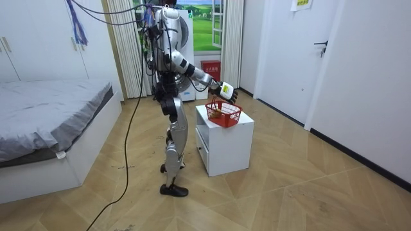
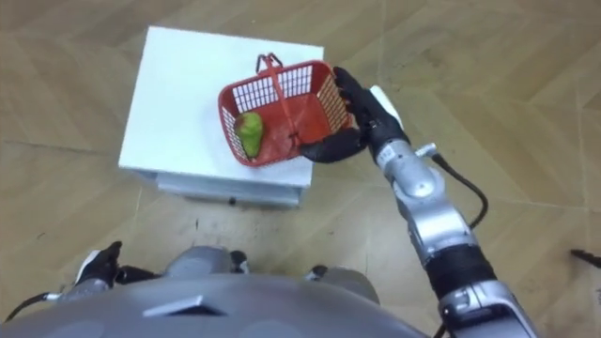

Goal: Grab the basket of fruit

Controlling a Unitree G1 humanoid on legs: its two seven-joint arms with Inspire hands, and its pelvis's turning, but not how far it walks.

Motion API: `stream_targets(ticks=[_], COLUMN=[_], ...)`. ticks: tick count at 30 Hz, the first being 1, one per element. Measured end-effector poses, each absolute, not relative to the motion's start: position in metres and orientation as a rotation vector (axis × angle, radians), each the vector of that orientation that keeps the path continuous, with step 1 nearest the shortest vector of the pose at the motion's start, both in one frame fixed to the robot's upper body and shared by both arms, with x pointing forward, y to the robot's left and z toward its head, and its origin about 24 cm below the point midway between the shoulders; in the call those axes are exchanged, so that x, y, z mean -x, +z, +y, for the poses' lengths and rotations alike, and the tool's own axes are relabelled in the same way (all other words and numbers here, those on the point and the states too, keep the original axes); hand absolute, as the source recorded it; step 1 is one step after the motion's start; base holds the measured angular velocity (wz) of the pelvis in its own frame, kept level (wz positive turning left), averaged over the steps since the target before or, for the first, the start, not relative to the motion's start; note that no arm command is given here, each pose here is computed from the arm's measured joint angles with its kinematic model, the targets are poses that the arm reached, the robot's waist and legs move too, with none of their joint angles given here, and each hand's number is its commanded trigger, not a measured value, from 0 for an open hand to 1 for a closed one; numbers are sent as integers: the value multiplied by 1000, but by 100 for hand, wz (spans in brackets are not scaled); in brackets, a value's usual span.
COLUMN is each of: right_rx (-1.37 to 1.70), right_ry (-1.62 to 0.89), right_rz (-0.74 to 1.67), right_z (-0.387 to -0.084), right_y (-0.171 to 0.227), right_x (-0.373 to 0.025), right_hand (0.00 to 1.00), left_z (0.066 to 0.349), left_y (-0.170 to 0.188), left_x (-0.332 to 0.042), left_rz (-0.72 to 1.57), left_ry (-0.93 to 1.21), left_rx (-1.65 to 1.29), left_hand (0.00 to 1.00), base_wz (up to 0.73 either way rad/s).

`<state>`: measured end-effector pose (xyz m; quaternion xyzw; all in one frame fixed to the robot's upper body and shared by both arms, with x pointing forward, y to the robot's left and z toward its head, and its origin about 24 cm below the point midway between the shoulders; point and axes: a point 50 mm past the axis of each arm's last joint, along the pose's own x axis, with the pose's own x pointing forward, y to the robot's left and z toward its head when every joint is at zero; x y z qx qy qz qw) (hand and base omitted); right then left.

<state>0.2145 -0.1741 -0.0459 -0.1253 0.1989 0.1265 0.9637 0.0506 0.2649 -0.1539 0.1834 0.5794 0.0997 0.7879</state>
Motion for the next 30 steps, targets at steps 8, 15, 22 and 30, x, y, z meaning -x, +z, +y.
stream_targets(ticks=[8,15,22,30], right_rx=[240,261,314,277], right_ry=[203,46,-68,-213], right_rz=[411,601,874,1285], right_z=[-186,-222,-251,-266], right_y=[-46,-79,-119,-155], right_x=[-202,-163,-101,-10], right_hand=[0,0,0,0], left_z=[264,265,262,259], left_y=[-153,-152,-153,-155], left_x=[-48,-41,-40,-27], left_rz=[1231,1231,1218,1254], left_ry=[229,258,277,329], left_rx=[-377,-363,-383,-384], left_hand=[0,0,0,0], base_wz=[-8,0,-3,-1])
